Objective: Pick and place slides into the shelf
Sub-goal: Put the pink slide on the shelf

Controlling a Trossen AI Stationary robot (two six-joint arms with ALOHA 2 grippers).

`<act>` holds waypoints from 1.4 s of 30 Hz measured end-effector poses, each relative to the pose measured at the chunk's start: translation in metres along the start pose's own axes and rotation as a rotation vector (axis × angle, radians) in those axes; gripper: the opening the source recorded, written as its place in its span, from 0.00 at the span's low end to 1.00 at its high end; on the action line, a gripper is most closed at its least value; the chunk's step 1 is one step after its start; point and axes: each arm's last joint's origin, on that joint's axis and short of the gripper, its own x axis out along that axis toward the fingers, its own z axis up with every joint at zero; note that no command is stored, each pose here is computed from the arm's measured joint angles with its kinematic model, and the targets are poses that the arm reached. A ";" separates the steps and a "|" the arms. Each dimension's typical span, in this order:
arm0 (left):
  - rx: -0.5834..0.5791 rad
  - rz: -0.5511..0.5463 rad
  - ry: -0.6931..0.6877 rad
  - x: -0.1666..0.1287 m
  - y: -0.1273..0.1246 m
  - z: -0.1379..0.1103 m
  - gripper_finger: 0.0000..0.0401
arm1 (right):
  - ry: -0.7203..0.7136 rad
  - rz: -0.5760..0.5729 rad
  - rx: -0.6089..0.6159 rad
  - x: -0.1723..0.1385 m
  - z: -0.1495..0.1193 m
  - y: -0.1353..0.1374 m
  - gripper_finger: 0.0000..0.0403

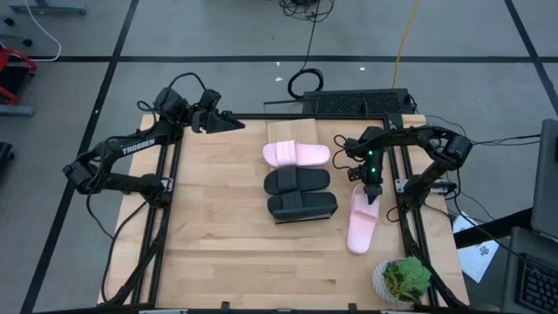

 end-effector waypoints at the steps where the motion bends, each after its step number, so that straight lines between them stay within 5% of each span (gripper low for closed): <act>1: 0.002 0.000 0.000 0.000 0.000 0.000 0.65 | -0.001 -0.001 -0.001 0.000 0.000 0.000 0.23; 6: 0.006 -0.001 0.001 0.000 0.000 0.000 0.65 | -0.001 -0.002 0.002 0.000 0.000 0.000 0.02; 23: -0.001 -0.005 0.011 0.000 0.000 0.000 0.65 | 0.074 -0.026 0.107 -0.021 -0.028 0.012 0.00; 31: -0.012 -0.005 0.012 0.000 0.000 0.000 0.65 | 0.003 -0.081 0.132 -0.034 -0.049 0.029 0.00; 36: -0.036 -0.005 0.012 0.000 0.000 0.000 0.65 | -0.129 -0.167 0.119 -0.054 -0.053 0.042 0.00; 42: -0.069 0.004 -0.013 0.000 0.000 0.000 0.65 | -0.265 -0.425 0.038 -0.104 -0.048 0.068 0.00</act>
